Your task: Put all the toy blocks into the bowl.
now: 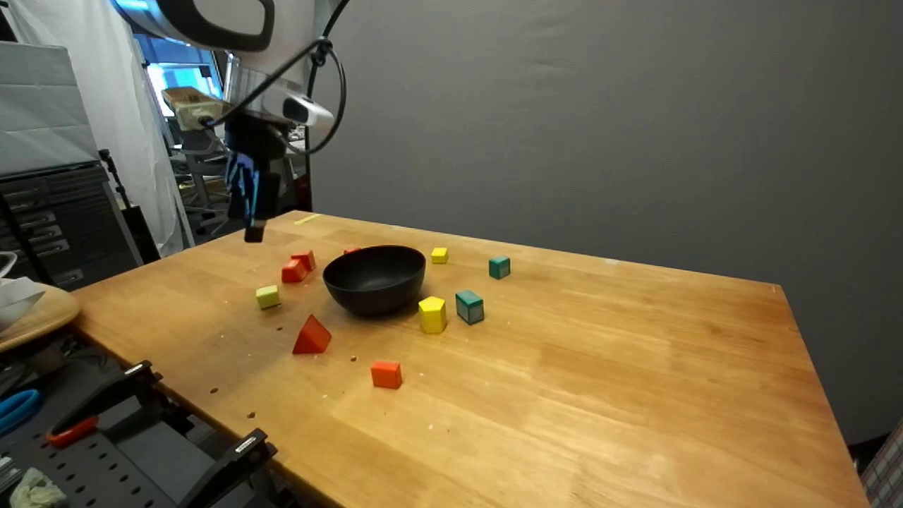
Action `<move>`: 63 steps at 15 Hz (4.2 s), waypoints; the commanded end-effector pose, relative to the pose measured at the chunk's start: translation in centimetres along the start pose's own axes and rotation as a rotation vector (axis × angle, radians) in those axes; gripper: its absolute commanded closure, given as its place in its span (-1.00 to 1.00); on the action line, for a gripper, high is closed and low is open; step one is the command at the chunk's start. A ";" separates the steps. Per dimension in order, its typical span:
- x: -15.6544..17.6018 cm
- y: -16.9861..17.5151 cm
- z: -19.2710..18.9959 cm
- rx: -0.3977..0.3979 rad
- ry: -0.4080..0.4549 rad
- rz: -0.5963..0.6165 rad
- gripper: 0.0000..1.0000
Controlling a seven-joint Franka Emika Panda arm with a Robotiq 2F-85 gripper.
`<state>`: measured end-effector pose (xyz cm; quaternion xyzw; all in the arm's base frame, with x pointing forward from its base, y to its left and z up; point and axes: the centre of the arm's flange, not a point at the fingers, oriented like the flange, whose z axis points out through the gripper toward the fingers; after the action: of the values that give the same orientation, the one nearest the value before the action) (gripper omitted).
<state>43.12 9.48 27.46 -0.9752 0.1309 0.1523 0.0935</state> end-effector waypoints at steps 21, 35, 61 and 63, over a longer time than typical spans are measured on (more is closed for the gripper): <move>2.6 -5.6 14.8 -0.028 0.237 0.013 -0.12; 2.9 4.7 1.7 -0.025 0.506 0.210 0.80; 20.5 6.5 5.8 0.011 0.101 0.201 0.79; 20.0 5.5 8.0 0.030 0.018 0.156 0.79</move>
<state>56.82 0.01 14.64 -0.9634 0.2369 0.1051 0.0685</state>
